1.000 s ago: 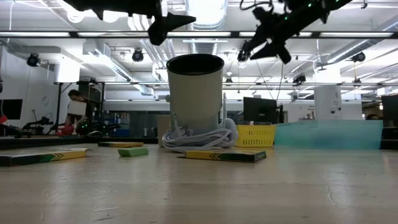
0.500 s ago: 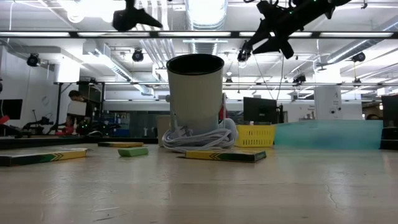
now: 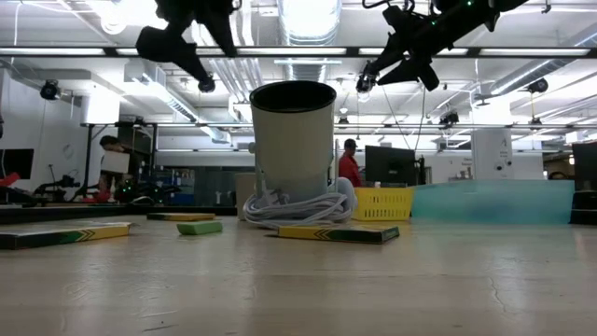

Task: Pick & Place School Supplies
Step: Put the green eraser into the yellow bin

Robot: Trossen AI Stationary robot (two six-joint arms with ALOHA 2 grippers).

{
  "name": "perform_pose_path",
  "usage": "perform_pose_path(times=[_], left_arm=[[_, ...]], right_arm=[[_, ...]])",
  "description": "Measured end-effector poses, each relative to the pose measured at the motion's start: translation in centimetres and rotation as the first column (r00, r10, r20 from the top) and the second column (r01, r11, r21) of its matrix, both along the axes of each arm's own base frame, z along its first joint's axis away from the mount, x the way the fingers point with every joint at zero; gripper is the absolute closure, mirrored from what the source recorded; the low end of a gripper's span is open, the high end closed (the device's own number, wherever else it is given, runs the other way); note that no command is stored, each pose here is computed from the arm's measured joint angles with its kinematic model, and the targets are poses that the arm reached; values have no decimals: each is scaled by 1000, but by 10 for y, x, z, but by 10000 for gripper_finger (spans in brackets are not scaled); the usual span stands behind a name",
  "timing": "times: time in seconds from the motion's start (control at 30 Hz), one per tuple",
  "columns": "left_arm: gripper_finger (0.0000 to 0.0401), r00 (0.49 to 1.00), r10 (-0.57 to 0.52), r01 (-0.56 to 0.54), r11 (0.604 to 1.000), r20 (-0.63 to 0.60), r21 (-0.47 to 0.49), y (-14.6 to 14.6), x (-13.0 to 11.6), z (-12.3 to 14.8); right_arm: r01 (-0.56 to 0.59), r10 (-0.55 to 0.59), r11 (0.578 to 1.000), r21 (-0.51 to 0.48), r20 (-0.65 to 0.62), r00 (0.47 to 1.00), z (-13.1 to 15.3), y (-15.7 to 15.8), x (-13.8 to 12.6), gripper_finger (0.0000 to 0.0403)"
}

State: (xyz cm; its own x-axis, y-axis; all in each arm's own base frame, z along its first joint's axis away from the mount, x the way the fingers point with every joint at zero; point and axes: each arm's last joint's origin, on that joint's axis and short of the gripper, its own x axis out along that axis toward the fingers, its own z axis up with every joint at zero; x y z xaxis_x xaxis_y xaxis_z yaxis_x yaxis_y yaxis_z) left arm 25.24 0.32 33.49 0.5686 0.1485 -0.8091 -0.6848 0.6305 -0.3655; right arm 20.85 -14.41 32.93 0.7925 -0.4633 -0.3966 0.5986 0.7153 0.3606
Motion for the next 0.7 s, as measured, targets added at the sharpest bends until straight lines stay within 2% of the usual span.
perform_pose_path(times=[0.3, 0.5, 0.7], left_arm=[[96, 985, -73, 74, 997, -155, -2, -22, 27, -34], [96, 947, -150, 164, 986, -284, 29, -44, 41, -63], [96, 941, -87, 136, 982, -326, 132, -64, 47, -79]], right_arm=[[-10, 9, 1000, -20, -12, 1000, 0, 0, 0, 239], [-13, 13, 1000, -27, -16, 1000, 0, 0, 0, 239], [-24, 22, 999, -45, -32, 999, 0, 0, 0, 239]])
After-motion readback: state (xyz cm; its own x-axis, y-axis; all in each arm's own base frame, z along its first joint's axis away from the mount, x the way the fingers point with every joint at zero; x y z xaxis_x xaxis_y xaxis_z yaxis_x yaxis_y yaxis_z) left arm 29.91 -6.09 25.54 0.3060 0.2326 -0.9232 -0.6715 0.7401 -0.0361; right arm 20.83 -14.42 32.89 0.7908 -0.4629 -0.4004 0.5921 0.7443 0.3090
